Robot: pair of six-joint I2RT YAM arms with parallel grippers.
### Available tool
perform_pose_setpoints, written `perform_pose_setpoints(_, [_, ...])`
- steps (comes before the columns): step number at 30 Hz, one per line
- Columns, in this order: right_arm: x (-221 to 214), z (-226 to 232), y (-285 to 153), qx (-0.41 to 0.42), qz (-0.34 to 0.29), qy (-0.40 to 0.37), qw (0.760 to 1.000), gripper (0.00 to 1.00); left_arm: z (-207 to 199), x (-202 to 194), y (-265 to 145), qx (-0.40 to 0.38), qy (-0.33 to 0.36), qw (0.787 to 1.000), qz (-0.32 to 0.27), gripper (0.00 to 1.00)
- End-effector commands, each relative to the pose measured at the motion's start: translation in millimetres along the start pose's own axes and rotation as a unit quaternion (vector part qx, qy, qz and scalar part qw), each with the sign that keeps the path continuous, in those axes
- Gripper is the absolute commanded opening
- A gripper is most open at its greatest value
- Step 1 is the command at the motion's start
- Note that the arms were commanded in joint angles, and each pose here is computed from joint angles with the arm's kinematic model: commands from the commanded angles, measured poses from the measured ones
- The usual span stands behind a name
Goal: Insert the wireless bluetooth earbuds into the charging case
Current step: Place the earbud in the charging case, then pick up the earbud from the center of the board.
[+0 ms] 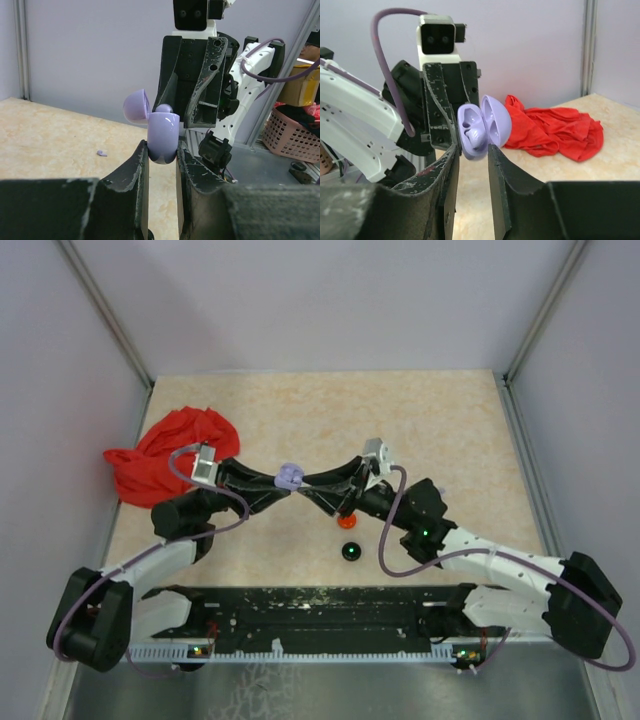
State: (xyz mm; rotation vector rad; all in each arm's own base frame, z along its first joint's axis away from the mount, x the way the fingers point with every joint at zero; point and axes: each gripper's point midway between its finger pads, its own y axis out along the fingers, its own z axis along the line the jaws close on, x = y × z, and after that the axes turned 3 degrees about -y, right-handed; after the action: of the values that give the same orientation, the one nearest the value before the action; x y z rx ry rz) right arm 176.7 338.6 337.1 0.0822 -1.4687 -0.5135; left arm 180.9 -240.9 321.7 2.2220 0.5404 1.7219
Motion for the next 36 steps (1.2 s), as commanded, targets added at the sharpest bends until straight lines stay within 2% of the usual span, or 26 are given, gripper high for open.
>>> perform_pose_setpoints(1, [10.4,-5.1,-3.4,-0.027,0.011,-0.024,0.999,0.32,-34.7,30.5,0.2,-0.061,0.127,0.988,-0.062,0.00])
perform_pose_setpoints(10, [15.2,-1.2,-5.4,-0.028,0.023,-0.011,0.999,0.45,-28.3,18.8,-1.0,-0.063,0.139,0.987,-0.041,0.00])
perform_pose_setpoints(13, [14.7,-17.5,-11.4,-0.079,0.045,-0.017,0.996,0.51,-22.3,13.7,-1.6,-0.057,0.148,0.987,-0.029,0.00])
perform_pose_setpoints(20, [4.4,-64.5,-37.5,-0.200,0.140,-0.029,0.969,0.56,-2.9,-1.0,-1.8,-0.031,0.172,0.984,0.022,0.00])
perform_pose_setpoints(24, [-3.3,-95.6,-61.6,-0.274,0.185,-0.003,0.944,0.56,5.1,-3.5,-2.5,-0.014,0.187,0.982,0.039,0.00])
perform_pose_setpoints(28, [-16.7,-126.1,-94.6,-0.346,0.236,0.011,0.908,0.57,19.6,-7.5,-4.3,0.017,0.196,0.978,0.066,0.00])
perform_pose_setpoints(32, [-36.9,-159.7,-139.8,-0.425,0.290,0.029,0.857,0.58,31.8,-10.6,-7.4,0.048,0.206,0.972,0.098,0.00])
perform_pose_setpoints(36, [-50.1,-189.2,-180.3,-0.489,0.318,0.051,0.811,0.58,40.6,-12.6,-12.8,0.075,0.219,0.966,0.112,0.00])
